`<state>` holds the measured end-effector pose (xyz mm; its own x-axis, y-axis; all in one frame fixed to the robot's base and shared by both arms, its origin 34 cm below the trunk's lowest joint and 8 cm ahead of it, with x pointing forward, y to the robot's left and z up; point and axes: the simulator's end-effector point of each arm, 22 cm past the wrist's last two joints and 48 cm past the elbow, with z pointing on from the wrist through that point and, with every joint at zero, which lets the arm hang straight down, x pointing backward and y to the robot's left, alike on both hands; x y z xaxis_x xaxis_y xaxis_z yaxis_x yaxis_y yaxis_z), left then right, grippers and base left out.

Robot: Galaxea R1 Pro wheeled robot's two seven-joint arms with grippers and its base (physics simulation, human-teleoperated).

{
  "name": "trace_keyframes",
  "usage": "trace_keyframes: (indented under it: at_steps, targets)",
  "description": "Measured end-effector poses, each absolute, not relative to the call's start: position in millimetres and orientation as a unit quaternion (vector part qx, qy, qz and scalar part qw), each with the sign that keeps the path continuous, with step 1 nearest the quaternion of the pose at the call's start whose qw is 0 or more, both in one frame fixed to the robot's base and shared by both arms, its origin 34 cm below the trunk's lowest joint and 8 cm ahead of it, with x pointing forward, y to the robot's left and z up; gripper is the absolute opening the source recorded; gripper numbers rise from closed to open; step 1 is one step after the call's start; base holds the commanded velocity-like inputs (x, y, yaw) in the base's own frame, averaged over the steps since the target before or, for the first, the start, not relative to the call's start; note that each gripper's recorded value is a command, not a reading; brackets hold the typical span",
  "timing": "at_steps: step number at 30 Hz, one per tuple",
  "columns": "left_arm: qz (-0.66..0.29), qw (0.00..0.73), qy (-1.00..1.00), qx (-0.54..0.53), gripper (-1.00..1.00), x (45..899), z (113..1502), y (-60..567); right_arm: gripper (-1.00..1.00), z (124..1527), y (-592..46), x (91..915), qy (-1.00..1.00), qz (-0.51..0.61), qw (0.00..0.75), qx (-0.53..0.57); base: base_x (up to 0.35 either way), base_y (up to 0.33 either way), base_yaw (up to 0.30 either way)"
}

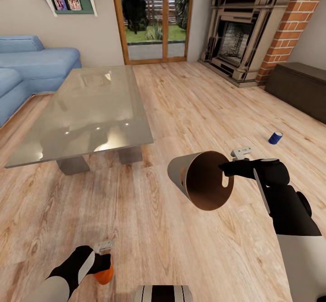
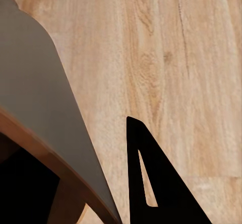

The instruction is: Put the three can of soda from the living room inside the tash can in the kitchen.

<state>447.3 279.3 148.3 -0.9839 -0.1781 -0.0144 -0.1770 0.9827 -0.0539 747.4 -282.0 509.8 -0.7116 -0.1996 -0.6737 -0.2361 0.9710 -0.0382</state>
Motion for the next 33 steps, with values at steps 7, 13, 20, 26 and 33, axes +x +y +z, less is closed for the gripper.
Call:
trace_keyframes:
  at_steps: [7, 13, 20, 26, 33]
  targets:
    - [-0.026, 0.01, 0.996, -0.089, -1.0, 448.5, 150.7, 279.4, -1.0, 512.4, -281.8, 748.1, 0.925, 0.025, 0.361, -0.118, 0.0, 0.0, 0.0]
    - [-0.026, 0.008, 0.996, -0.089, -1.0, 450.8, 164.1, 279.5, -1.0, 526.1, -280.6, 751.7, 0.924, 0.028, 0.361, -0.118, 0.0, 0.0, 0.0]
    - [-0.026, 0.001, 0.996, -0.089, -1.0, 451.8, 179.7, 279.1, -1.0, 542.1, -276.9, 755.7, 0.924, 0.027, 0.362, -0.124, 0.0, 0.0, 0.0]
    - [-0.027, -0.006, 0.996, -0.09, -1.0, 452.0, 193.0, 278.5, -1.0, 556.4, -270.9, 758.8, 0.922, 0.028, 0.362, -0.132, 0.0, 0.0, 0.0]
    - [-0.027, -0.007, 0.996, -0.09, -1.0, 455.3, 208.6, 278.4, -1.0, 571.7, -269.7, 762.3, 0.922, 0.027, 0.362, -0.134, 0.0, 0.0, 0.0]
